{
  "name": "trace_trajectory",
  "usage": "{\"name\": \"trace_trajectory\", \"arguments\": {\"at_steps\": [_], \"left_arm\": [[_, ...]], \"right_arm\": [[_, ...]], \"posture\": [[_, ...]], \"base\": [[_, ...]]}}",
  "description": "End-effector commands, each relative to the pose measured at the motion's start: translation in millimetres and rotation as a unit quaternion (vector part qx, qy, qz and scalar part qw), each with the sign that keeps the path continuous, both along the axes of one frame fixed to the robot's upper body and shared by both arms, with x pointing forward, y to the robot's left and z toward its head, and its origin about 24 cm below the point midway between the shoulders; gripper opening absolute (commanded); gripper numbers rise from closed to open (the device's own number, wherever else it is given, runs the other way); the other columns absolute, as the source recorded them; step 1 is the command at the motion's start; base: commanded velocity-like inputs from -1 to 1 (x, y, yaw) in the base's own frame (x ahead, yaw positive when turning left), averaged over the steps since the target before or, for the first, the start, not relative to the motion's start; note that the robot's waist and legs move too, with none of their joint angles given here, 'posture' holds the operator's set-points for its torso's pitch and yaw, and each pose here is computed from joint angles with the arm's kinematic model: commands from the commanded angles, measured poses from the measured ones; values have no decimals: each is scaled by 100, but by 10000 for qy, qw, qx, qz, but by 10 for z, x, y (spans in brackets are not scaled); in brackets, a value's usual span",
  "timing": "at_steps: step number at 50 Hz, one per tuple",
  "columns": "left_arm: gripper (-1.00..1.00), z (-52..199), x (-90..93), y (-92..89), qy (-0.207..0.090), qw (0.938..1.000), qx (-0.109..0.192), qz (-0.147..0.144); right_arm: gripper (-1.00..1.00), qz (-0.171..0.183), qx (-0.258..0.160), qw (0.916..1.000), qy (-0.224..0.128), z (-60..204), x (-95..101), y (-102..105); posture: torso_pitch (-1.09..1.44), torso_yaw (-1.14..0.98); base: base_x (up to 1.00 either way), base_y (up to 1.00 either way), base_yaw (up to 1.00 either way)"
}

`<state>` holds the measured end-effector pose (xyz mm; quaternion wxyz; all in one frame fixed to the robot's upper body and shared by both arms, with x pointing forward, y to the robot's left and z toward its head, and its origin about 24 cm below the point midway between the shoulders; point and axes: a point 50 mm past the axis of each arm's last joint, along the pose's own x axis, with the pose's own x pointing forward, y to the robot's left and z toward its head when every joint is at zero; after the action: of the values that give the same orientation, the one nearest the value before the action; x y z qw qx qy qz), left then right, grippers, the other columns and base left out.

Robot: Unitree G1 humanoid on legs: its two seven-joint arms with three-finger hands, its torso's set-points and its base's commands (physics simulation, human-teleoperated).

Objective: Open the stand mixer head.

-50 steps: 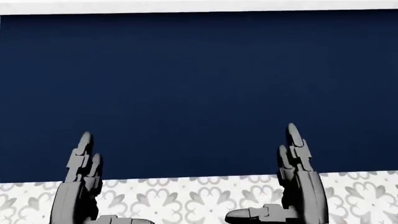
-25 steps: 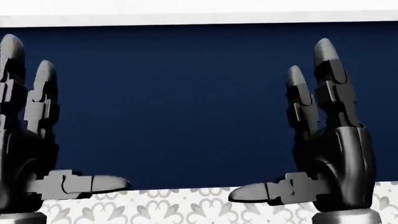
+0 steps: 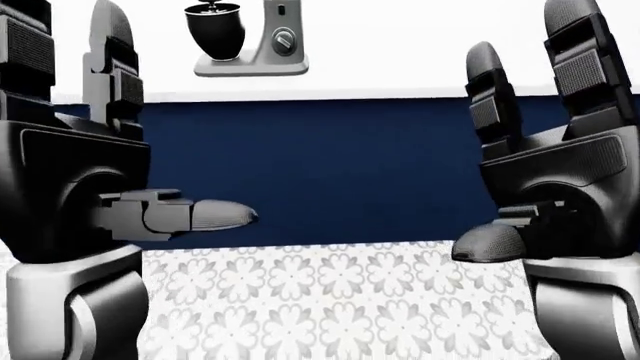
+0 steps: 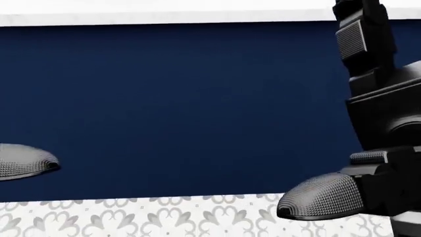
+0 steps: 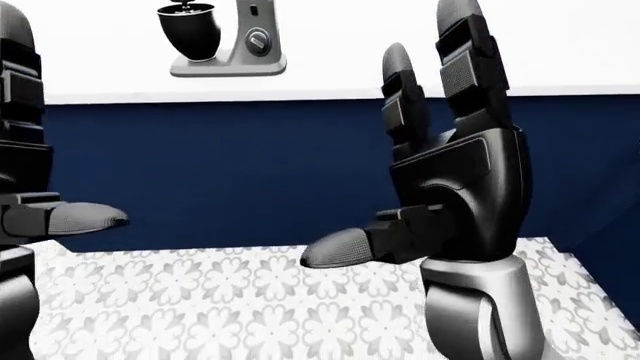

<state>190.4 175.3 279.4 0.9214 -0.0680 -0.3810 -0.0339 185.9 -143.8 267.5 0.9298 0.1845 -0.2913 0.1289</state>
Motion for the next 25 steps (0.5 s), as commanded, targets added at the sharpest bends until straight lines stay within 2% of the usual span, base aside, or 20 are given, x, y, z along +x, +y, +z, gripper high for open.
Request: {"name": "trace_trajectory", "arguments": {"at_steps": [1,14,17,21,22,25], "left_arm": [[100,120,-71,18,-268,9996,-66,-14],[100,171,-72,59,-329,9994,-80,46],[100,163,-63,57,-312,9995,-77,51],[100,159,-60,58,-306,9995,-73,58],[100,159,-59,57,-303,9995,-73,57],[100,150,-55,55,-294,9995,-60,57]], "right_arm": [[100,56,179,9996,-195,69,-50,-6],[100,-35,200,9996,-221,92,-51,-14],[100,-79,143,9997,-161,60,-34,-9],[100,-116,155,9997,-157,62,-28,-18],[100,-148,53,9997,-193,59,-27,-12],[100,-71,115,9998,-144,47,-28,-9]], "posture": [[0,0],[0,0],[0,0],[0,0],[0,0],[0,0]], "base": [[0,0,0],[0,0,0],[0,100,0],[0,0,0],[-2,100,0],[-3,67,0]]}}
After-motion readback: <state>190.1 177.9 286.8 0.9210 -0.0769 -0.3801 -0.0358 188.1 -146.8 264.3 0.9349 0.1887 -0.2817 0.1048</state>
